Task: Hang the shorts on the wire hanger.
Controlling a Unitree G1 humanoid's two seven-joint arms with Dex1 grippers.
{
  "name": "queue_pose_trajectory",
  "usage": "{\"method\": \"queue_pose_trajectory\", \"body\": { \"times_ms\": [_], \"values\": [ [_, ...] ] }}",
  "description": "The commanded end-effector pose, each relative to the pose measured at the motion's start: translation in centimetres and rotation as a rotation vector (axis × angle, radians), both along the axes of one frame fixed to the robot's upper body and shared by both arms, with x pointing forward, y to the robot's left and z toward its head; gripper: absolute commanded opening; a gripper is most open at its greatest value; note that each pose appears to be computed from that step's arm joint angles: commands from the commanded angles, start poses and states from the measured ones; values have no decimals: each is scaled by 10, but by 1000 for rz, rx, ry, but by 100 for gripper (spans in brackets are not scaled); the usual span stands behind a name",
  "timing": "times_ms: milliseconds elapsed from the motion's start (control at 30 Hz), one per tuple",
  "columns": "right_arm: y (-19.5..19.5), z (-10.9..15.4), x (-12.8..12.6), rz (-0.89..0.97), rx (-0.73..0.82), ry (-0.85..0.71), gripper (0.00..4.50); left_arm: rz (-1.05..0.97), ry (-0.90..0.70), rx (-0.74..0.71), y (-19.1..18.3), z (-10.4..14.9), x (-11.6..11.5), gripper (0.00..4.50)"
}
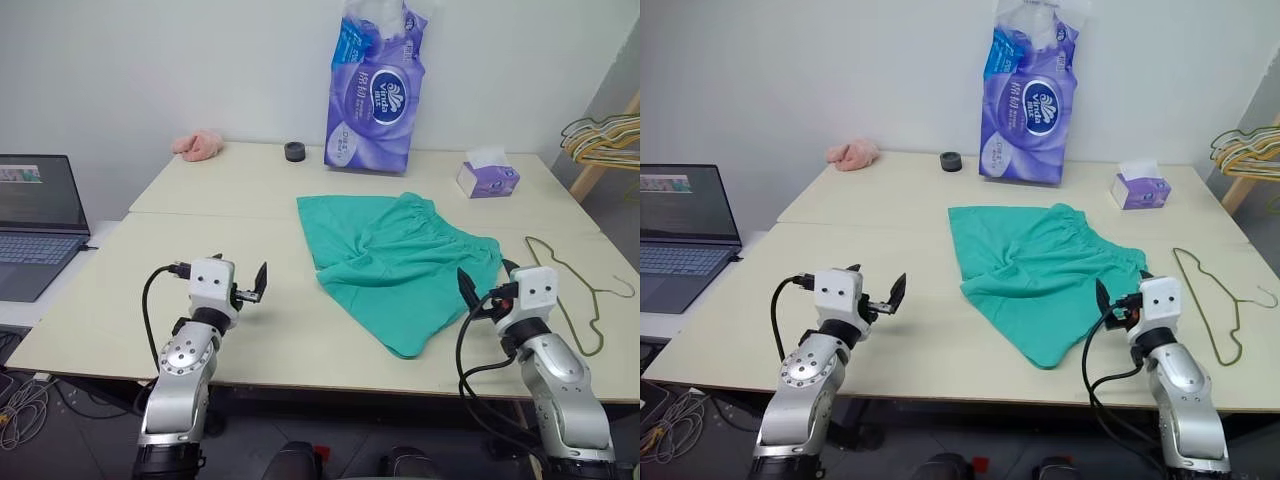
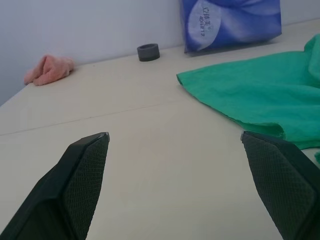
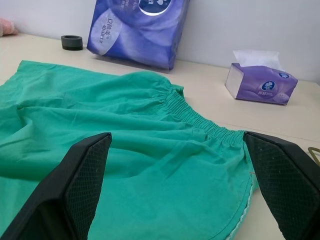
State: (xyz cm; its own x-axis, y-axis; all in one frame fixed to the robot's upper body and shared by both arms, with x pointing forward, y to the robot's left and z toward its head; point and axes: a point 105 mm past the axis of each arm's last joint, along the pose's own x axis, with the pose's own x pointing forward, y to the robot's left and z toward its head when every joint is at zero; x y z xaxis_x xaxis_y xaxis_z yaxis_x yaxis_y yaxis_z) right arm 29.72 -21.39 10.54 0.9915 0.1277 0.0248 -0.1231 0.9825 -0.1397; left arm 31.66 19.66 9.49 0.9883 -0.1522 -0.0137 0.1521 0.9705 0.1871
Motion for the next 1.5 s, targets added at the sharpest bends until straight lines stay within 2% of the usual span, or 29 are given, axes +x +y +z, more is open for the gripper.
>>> {"method": "queue_pose_trajectory", "body": {
  "times_ms": [33, 400, 867, 1500],
  "values": [
    [3, 19, -1, 0, -3, -63, 450, -44, -50, 15, -8, 13, 2, 447],
    [9, 22, -2, 19, 22, -55, 450, -66, -41, 30, -14, 12, 1, 447],
    [1, 15, -3, -7, 18, -47, 450, -229, -92, 36, -34, 23, -1, 447],
    [-5, 10, -24, -70, -3, -41, 450, -410, -76, 0, -68, 25, 6, 447]
  ]
}}
